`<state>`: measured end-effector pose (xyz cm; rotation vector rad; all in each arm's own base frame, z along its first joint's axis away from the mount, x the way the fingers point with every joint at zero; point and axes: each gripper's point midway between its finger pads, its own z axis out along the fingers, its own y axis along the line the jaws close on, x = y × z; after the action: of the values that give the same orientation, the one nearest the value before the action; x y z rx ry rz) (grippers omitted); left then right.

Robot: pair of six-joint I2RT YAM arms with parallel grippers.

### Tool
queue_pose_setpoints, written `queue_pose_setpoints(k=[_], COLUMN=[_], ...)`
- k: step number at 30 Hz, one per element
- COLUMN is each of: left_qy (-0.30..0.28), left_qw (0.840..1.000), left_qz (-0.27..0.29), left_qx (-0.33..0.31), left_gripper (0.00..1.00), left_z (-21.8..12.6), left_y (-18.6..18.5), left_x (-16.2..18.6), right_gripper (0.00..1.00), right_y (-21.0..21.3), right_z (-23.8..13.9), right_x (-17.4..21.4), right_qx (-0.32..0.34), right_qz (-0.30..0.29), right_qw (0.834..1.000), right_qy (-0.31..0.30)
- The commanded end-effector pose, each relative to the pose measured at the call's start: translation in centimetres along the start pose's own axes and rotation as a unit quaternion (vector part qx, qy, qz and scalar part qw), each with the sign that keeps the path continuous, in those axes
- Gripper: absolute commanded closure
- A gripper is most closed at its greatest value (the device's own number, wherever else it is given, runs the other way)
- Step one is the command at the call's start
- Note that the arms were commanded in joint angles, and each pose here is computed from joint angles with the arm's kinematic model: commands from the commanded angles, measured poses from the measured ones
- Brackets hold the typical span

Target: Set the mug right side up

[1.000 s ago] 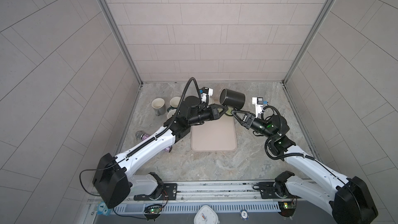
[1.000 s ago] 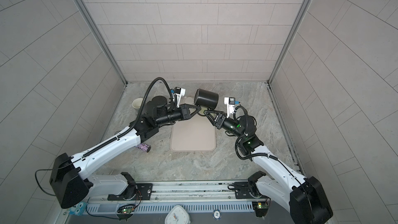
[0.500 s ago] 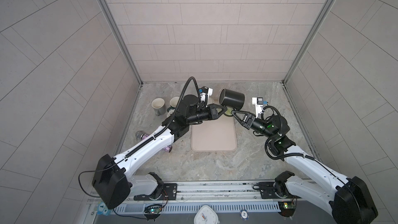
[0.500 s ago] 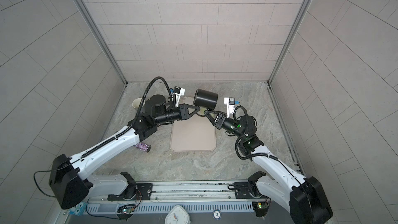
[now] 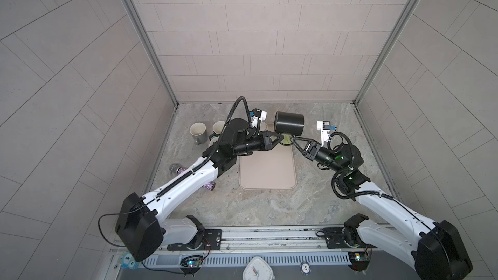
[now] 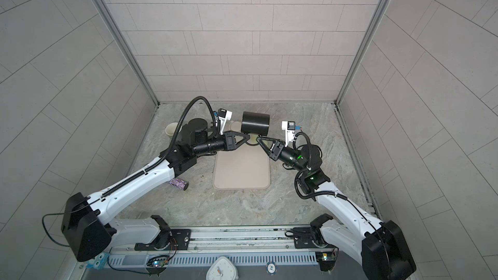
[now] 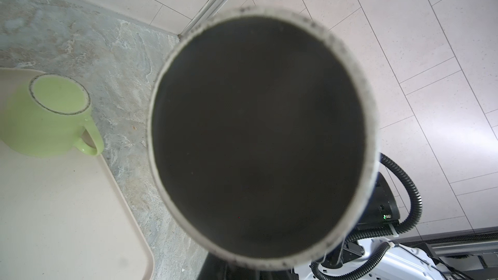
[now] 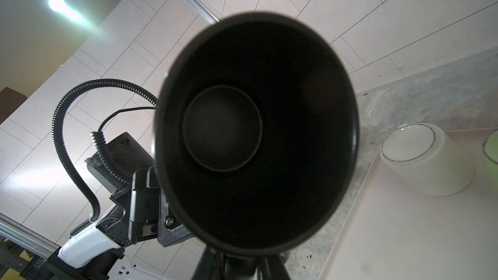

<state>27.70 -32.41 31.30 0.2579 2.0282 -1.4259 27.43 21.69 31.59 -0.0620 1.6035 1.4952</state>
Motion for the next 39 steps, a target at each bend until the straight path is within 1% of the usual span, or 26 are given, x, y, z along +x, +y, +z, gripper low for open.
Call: queue_pose_setpoints(k=[1,13,21,27,31,34,39], left_qy=[-0.007,-0.015,-0.02,-0.021,-0.021,-0.018,-0.015], left_qw=[1.0,1.0,0.999,0.999,0.999,0.999,0.999], left_qz=[-0.006,-0.009,-0.009,-0.009,-0.011,-0.014,-0.021], left_qx=[-0.003,-0.023,-0.025,-0.026,-0.033,-0.035,-0.039], left_gripper=[1.0,1.0,1.0,0.85,0.67,0.65,0.57], left_z=[-0.4,-0.5,-0.3,0.0,0.3,0.7,1.2], left_y=[-0.1,1.1,1.1,1.2,1.7,2.2,3.0], left_x=[-0.6,-0.8,-1.2,-1.3,-1.2,-1.0,-0.7], right_gripper=[1.0,1.0,1.0,1.0,1.0,1.0,1.0], right_y=[4.5,4.3,3.9,3.4,2.4,1.3,-0.9], right_z=[-0.5,-0.8,-0.5,-0.4,-0.1,0.0,0.1], right_x=[-2.0,-2.1,-2.0,-2.2,-2.0,-1.7,-0.9], right_qx=[-0.071,-0.055,-0.048,-0.042,-0.02,0.004,0.051], right_qz=[-0.067,-0.069,-0.061,-0.052,-0.047,-0.046,-0.044], right_qw=[0.995,0.995,0.996,0.997,0.998,0.999,0.998], right_qy=[-0.034,-0.036,-0.034,-0.037,-0.031,-0.025,-0.009])
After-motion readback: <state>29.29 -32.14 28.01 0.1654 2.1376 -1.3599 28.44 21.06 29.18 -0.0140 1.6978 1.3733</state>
